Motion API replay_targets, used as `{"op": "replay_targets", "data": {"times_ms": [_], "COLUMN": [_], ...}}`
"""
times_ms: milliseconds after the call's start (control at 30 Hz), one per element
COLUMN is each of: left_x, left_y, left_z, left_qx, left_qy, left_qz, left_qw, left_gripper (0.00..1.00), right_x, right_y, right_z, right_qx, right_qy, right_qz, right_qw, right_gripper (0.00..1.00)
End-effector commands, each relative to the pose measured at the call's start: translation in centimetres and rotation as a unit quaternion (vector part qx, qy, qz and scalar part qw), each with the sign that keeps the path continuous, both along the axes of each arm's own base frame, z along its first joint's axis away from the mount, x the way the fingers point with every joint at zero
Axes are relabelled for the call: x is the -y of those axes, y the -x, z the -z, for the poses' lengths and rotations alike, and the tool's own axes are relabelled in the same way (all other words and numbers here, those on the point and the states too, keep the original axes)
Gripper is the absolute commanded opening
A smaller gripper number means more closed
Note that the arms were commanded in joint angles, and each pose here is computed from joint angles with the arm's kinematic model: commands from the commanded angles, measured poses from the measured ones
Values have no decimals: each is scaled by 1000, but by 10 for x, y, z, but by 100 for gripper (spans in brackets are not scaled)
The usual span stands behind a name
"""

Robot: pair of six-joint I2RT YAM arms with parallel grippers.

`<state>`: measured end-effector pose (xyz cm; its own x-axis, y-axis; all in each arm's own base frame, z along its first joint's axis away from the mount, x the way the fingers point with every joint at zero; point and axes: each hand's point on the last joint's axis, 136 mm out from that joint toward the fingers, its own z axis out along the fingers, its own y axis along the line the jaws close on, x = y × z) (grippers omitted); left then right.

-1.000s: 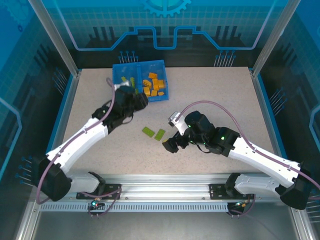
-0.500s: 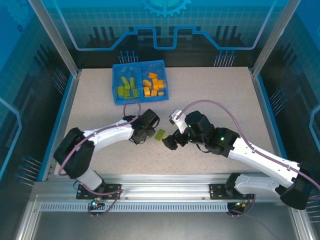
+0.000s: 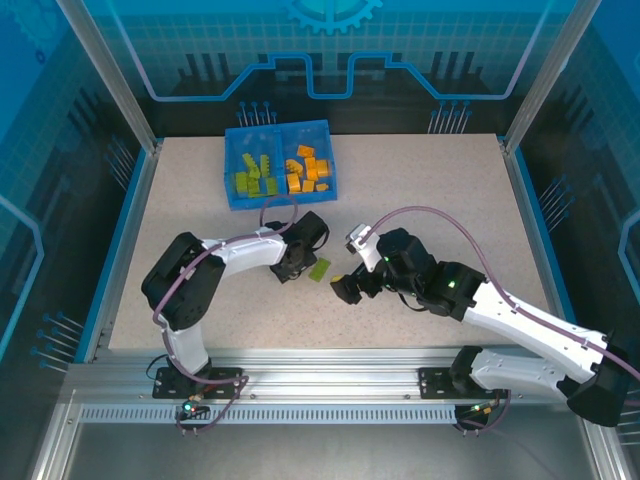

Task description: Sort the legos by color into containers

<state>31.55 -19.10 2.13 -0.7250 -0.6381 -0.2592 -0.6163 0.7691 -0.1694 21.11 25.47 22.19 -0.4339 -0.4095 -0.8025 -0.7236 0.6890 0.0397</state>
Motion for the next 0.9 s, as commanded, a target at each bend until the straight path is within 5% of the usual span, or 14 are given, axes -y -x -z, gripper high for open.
{"op": "replay_targets", "data": {"times_ms": [0, 567, 867], "left_x": [-5, -19, -3], "left_y": [6, 18, 0], "left_z": [9, 4, -63], "left_qx": [-16, 2, 93], "left_qy": [1, 35, 72], "left_qz": [4, 20, 97], "left_qw": [1000, 999, 988], "left_gripper": [54, 18, 8], "right_x": [4, -8, -29], "right_y": [-2, -1, 22], "right_z": [-1, -2, 7], "right_qx": [1, -18, -55], "right_qy": [-7, -9, -19], "right_qz": [12, -9, -91], "right_qw": [1000, 1000, 994], "right_gripper": [100, 100, 100]}}
